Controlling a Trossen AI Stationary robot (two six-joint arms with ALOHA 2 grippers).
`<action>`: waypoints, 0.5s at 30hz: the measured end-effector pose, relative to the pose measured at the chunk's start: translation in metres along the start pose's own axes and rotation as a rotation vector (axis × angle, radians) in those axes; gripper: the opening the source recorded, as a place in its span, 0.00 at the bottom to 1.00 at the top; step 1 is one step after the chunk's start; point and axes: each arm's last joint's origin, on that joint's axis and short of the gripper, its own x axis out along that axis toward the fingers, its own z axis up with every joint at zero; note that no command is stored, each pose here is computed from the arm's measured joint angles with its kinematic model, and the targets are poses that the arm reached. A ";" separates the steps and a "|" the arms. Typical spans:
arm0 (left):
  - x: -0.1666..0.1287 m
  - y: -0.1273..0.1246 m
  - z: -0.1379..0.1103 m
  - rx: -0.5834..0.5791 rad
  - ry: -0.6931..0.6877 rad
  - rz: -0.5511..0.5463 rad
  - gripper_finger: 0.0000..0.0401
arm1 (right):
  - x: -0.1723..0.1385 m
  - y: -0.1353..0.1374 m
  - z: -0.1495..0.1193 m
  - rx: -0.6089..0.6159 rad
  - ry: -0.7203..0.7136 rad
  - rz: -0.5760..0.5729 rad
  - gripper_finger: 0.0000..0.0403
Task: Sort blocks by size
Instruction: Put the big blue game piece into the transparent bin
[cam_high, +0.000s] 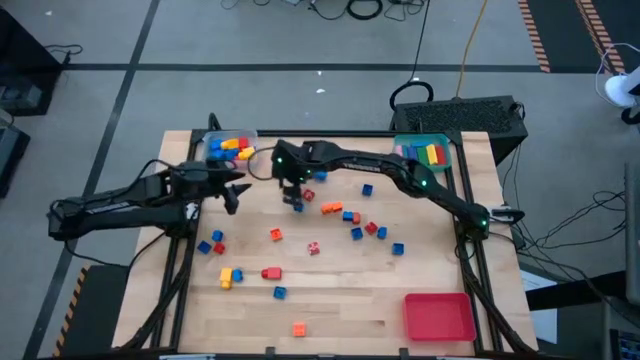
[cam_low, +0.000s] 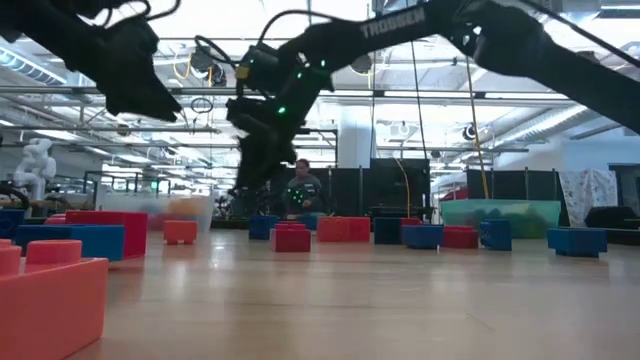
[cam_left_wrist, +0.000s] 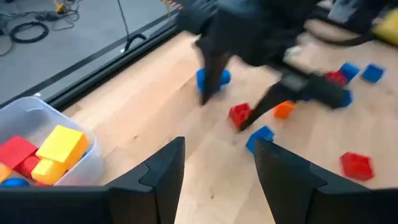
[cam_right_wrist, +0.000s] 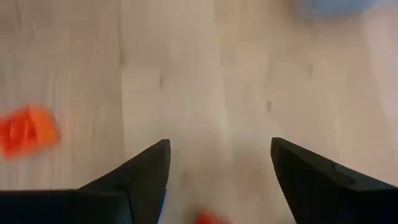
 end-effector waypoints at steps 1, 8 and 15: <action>0.004 -0.001 0.000 0.016 0.002 0.004 0.48 | -0.004 0.003 -0.003 -0.005 0.042 -0.006 0.64; 0.040 -0.005 -0.004 0.113 0.039 0.013 0.48 | -0.039 -0.004 -0.011 0.041 0.167 -0.157 0.61; 0.049 -0.009 -0.007 0.157 0.075 -0.004 0.48 | -0.047 -0.041 -0.029 0.097 0.287 -0.170 0.61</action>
